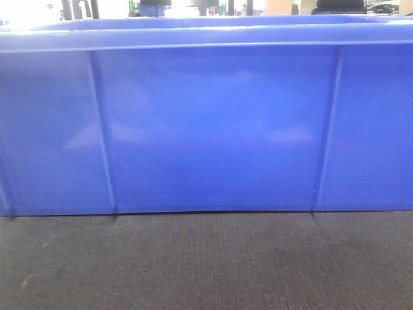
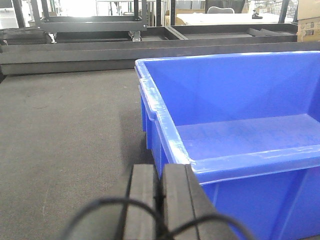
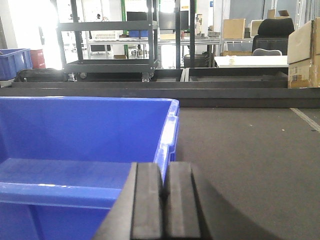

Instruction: Move blue bin to conveyor side

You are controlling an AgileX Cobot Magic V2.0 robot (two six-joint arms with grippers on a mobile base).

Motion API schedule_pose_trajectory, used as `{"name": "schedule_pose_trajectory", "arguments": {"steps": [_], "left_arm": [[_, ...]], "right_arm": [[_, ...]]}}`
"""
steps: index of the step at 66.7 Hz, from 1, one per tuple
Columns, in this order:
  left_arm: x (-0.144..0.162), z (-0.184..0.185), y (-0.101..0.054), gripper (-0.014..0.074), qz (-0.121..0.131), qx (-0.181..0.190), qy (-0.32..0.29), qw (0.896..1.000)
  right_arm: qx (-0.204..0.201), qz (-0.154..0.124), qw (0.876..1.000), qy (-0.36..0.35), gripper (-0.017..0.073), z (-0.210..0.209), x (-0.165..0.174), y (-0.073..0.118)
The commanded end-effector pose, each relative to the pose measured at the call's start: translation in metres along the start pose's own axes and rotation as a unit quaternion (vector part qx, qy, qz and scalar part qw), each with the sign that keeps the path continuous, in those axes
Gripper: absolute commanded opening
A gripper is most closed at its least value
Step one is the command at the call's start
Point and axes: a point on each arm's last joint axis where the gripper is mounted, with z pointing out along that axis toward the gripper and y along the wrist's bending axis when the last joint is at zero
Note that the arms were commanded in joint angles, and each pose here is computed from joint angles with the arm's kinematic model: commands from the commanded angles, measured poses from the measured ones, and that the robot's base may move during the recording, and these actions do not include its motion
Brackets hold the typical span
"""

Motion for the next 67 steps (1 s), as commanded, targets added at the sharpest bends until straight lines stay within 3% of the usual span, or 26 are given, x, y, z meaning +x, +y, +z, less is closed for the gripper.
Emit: {"name": "schedule_pose_trajectory", "arguments": {"steps": [1,18,23,38,53,56,59,67], "left_arm": [[-0.003,-0.001,0.0,-0.0018,-0.002,0.001,-0.016,1.0],[-0.002,-0.002,0.0,-0.0018,-0.002,0.001,-0.017,1.0],[0.003,-0.003,0.002,-0.0018,0.003,-0.018,-0.022,1.0],[0.045,-0.005,0.005,-0.0018,0.001,-0.073,-0.068,0.995],[0.093,0.015,0.008,-0.0018,0.002,-0.082,-0.094,0.992],[0.092,0.015,0.008,-0.0018,0.004,-0.084,-0.122,0.989],[0.097,0.016,0.008,-0.0018,0.002,-0.082,-0.089,0.993],[0.098,0.016,0.008,-0.0018,0.001,-0.082,-0.083,0.993]], "right_arm": [[0.002,-0.009,1.0,-0.016,-0.0078,-0.001,-0.001,0.0],[0.002,-0.009,1.0,-0.016,-0.0078,-0.001,-0.001,0.0],[0.002,-0.009,1.0,-0.016,-0.0078,-0.001,-0.001,0.0],[0.002,-0.009,1.0,-0.016,-0.0078,-0.001,-0.001,0.0],[0.002,-0.009,1.0,-0.017,-0.0078,-0.001,-0.001,0.0],[0.002,-0.009,1.0,-0.017,-0.0078,-0.001,-0.001,0.0],[0.002,-0.009,1.0,-0.017,-0.0078,-0.001,-0.001,0.0],[0.002,-0.009,1.0,-0.017,-0.0078,-0.001,-0.001,0.0]]}}
